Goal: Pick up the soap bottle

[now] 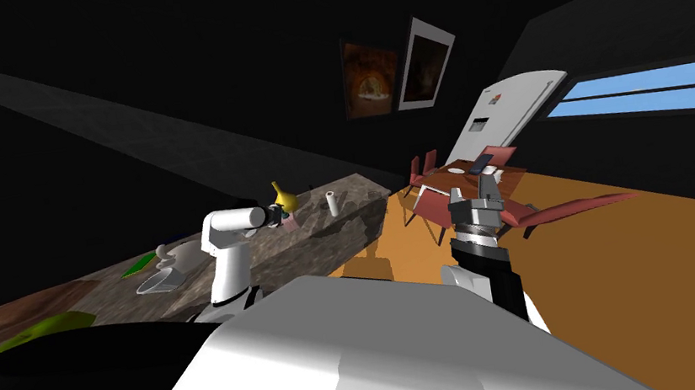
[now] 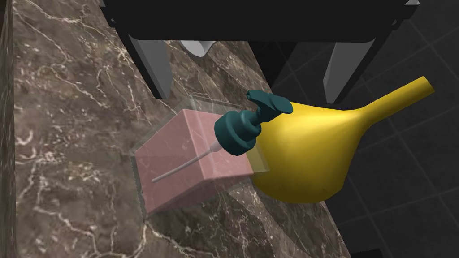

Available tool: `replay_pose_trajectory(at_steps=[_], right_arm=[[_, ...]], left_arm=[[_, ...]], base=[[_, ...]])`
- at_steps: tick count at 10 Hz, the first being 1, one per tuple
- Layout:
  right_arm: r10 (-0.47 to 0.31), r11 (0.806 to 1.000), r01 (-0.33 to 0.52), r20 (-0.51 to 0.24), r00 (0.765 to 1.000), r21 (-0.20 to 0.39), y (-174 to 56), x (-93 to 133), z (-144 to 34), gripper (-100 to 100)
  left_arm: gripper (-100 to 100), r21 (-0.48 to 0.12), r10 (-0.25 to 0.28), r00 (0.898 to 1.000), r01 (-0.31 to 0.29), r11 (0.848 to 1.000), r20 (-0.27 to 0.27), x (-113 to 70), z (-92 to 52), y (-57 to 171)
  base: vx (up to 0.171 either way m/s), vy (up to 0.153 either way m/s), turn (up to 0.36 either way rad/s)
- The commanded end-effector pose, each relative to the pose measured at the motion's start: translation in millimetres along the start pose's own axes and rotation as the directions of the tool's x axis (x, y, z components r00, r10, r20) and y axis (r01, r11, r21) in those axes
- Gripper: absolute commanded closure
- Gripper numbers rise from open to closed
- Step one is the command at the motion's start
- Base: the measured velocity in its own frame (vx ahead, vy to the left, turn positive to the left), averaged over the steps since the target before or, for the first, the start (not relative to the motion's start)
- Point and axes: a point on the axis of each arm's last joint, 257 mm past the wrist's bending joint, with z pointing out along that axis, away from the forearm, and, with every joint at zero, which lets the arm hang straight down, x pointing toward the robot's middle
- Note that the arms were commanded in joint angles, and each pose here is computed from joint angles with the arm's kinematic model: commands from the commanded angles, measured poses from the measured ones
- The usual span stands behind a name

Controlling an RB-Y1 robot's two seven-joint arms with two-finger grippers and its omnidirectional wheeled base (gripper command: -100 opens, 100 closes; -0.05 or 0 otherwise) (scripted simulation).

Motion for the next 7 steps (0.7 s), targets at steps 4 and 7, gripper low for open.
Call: replay_pose_trajectory(at_steps=[4, 7], right_arm=[[0.000, 1.000, 0.000, 0.000, 1.000, 0.000, 0, 0, 0.0, 0], [0.000, 1.000, 0.000, 0.000, 1.000, 0.000, 0, 0, 0.0, 0]], left_arm=[[-100, -0.081, -0.045, 0.999, 0.045, 0.996, -0.005, -10.6, -6.6, 7], [-100, -0.125, -0.076, 0.997, 0.075, 0.989, -0.007, -17.5, -12.3, 9]], base=[[0.035, 0.004, -0.010], [0.045, 0.005, -0.013]])
